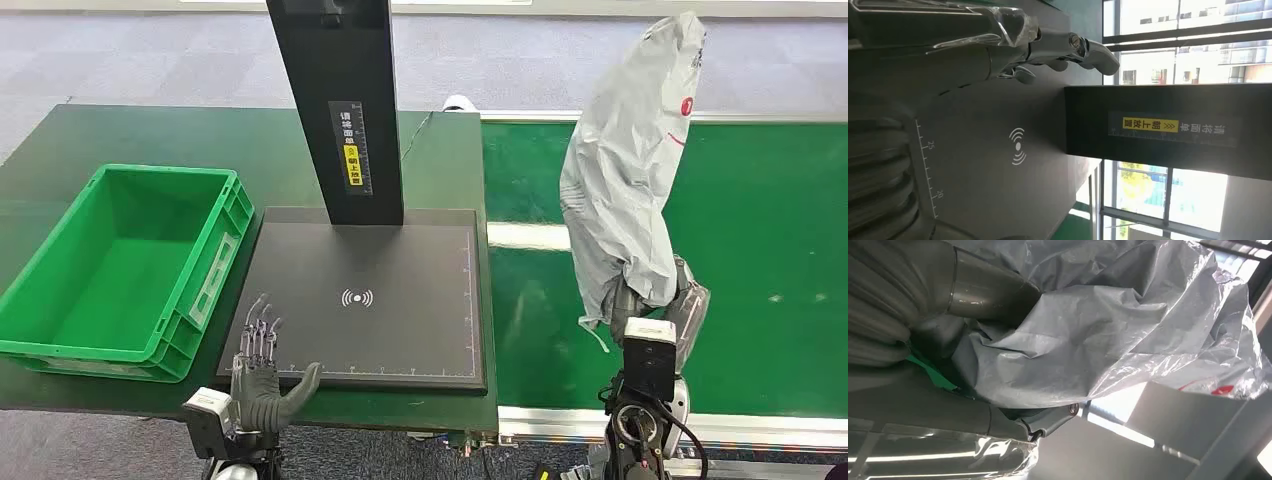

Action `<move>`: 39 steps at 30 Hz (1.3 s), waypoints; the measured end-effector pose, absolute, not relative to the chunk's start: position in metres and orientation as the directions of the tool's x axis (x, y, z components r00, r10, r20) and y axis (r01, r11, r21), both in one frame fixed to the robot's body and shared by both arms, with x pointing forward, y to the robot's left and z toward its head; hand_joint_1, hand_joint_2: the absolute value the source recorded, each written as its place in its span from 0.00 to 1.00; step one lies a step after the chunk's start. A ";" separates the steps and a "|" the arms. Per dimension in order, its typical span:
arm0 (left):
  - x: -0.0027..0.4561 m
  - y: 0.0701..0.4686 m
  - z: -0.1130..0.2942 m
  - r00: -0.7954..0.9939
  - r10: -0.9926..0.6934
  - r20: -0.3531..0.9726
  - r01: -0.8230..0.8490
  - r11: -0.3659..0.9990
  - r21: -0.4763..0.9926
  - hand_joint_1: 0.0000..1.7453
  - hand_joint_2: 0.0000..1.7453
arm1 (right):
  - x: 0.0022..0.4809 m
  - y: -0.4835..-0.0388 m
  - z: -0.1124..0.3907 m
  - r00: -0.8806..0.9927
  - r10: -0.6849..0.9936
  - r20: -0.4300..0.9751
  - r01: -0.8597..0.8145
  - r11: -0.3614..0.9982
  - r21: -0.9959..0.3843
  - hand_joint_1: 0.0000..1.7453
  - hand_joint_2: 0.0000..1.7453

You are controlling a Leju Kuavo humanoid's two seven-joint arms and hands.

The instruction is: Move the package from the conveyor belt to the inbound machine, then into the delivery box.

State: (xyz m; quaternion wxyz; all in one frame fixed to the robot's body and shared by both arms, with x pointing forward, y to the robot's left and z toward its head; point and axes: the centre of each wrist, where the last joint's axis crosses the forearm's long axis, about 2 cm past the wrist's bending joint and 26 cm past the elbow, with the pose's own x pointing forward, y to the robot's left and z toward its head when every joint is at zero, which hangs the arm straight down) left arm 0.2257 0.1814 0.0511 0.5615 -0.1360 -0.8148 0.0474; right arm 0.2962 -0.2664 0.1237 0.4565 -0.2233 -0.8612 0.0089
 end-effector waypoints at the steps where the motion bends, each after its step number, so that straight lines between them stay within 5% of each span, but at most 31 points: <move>1: 0.226 0.181 0.051 -0.333 0.276 0.901 0.171 0.958 -0.230 0.00 1.00 | 0.298 -0.263 0.124 -0.492 0.364 0.791 0.339 0.917 -0.211 1.00 1.00; 7: 0.236 0.176 0.056 -0.342 0.295 0.892 0.200 0.951 -0.238 0.00 1.00 | 0.315 -0.205 0.111 -0.476 0.028 0.879 -0.161 0.980 -0.119 1.00 1.00; 13: 0.254 0.167 0.061 -0.346 0.304 0.887 0.244 0.943 -0.228 0.00 1.00 | 0.323 -0.130 0.085 -0.217 -0.200 0.955 -0.591 0.806 0.034 1.00 1.00; 28: 0.257 0.163 0.056 -0.316 0.311 0.896 0.252 0.938 -0.237 0.00 1.00 | 0.328 -0.085 0.077 0.097 -0.034 0.995 -0.739 0.667 0.095 1.00 1.00; 29: 0.257 0.163 0.056 -0.316 0.309 0.897 0.244 0.940 -0.238 0.00 1.00 | 0.328 -0.085 0.076 0.102 -0.022 0.995 -0.740 0.666 0.090 0.89 1.00; 32: 0.257 0.166 0.057 -0.332 0.291 0.897 0.189 0.953 -0.238 0.00 1.00 | 0.326 -0.084 0.074 0.114 0.010 0.993 -0.741 0.667 0.079 0.14 1.00; 33: 0.258 0.169 0.058 -0.345 0.269 0.899 0.153 0.961 -0.229 0.00 1.00 | 0.325 -0.083 0.073 0.116 0.020 0.993 -0.742 0.666 0.073 0.00 1.00; 39: 0.260 0.196 0.083 -0.442 -0.086 0.893 -0.307 0.950 -0.061 0.00 1.00 | 0.318 -0.081 0.065 0.068 0.079 0.995 -0.762 0.648 0.001 0.00 1.00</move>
